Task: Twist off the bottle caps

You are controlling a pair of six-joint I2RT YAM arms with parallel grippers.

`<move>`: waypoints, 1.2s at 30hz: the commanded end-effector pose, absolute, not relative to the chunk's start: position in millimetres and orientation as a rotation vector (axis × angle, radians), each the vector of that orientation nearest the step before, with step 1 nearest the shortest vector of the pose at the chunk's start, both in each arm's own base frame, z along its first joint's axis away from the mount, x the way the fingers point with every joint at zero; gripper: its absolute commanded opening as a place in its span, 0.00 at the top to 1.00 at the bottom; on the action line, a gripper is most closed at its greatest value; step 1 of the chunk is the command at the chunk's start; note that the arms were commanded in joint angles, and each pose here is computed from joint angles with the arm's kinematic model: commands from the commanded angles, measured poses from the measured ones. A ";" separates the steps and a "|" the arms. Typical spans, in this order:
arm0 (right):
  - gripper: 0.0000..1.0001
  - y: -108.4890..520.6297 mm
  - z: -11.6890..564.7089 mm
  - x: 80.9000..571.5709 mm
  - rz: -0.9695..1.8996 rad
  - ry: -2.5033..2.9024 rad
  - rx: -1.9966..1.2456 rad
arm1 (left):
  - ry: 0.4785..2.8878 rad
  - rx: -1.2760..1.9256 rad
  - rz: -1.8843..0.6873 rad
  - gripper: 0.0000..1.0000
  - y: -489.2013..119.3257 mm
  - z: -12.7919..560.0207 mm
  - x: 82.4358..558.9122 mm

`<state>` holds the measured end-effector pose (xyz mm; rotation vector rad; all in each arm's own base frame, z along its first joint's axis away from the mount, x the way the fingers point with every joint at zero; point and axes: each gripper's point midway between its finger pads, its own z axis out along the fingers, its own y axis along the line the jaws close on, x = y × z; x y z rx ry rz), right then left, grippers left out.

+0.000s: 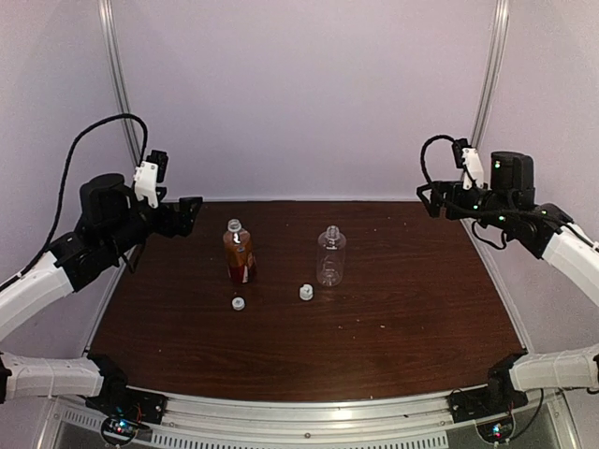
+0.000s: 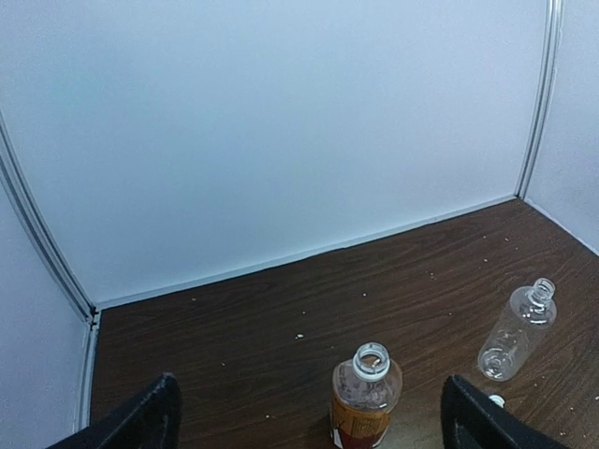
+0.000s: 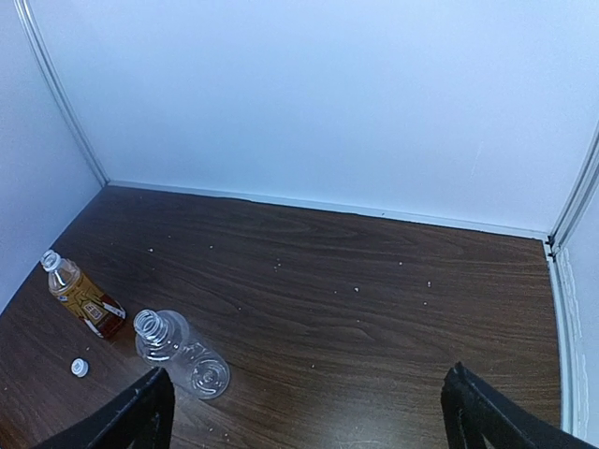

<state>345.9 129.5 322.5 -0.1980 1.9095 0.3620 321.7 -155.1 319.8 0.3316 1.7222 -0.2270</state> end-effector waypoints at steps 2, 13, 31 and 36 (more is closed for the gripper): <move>0.00 123.3 331.9 335.7 0.332 1.841 -0.229 | 1.659 0.323 -0.220 0.02 -149.4 345.0 317.7; 0.00 125.3 338.7 328.2 0.355 1.819 -0.250 | 1.650 0.346 -0.249 0.02 -148.4 355.0 304.5; 0.00 133.7 328.6 325.5 0.404 1.822 -0.283 | 1.636 0.379 -0.232 0.02 -146.2 339.9 297.8; 0.00 133.2 331.3 322.9 0.404 1.818 -0.286 | 1.636 0.380 -0.243 0.02 -147.8 340.0 298.0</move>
